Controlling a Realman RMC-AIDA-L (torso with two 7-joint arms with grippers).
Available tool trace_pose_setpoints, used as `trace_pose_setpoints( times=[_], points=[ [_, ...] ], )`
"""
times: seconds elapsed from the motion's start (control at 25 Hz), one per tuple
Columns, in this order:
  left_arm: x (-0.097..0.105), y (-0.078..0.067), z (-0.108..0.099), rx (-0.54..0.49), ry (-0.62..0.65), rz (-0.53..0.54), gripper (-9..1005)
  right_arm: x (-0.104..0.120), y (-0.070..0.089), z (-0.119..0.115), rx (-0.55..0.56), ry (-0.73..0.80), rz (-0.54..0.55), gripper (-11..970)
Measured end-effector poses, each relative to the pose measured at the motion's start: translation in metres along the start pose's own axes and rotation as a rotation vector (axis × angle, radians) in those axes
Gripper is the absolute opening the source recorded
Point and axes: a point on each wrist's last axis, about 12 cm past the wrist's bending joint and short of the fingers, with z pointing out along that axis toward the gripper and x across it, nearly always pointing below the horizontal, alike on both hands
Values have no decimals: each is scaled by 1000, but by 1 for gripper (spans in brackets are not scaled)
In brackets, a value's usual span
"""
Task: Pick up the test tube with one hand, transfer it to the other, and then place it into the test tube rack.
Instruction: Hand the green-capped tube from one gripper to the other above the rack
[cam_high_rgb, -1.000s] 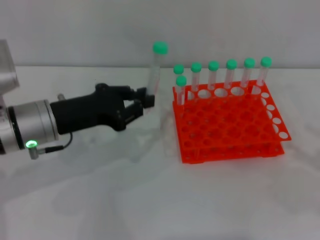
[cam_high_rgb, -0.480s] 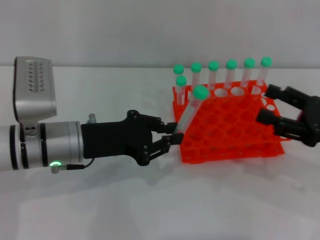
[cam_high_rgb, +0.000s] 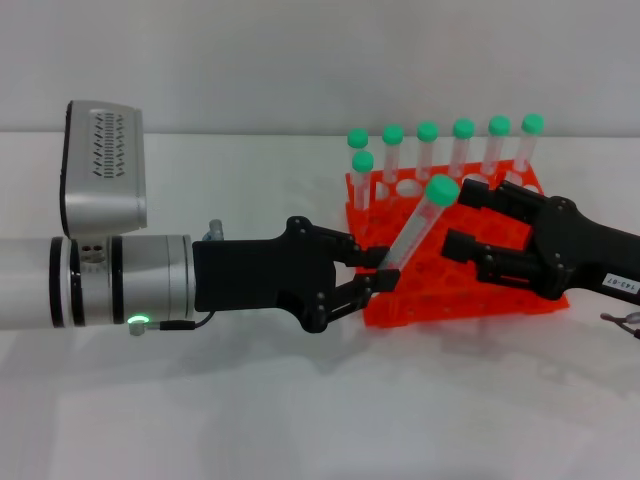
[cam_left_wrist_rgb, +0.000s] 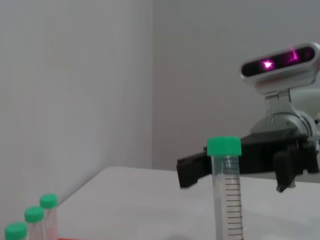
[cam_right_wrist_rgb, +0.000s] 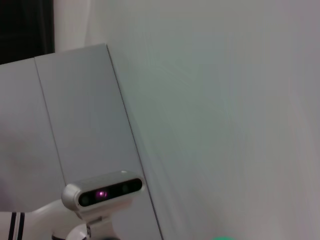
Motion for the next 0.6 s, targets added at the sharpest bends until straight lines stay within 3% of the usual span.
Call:
trace_pose_setpoints(
  times=[0.6],
  points=[
    [-7, 3, 6, 13, -7, 27, 192, 3, 2, 10, -15, 7, -23, 840]
  ],
)
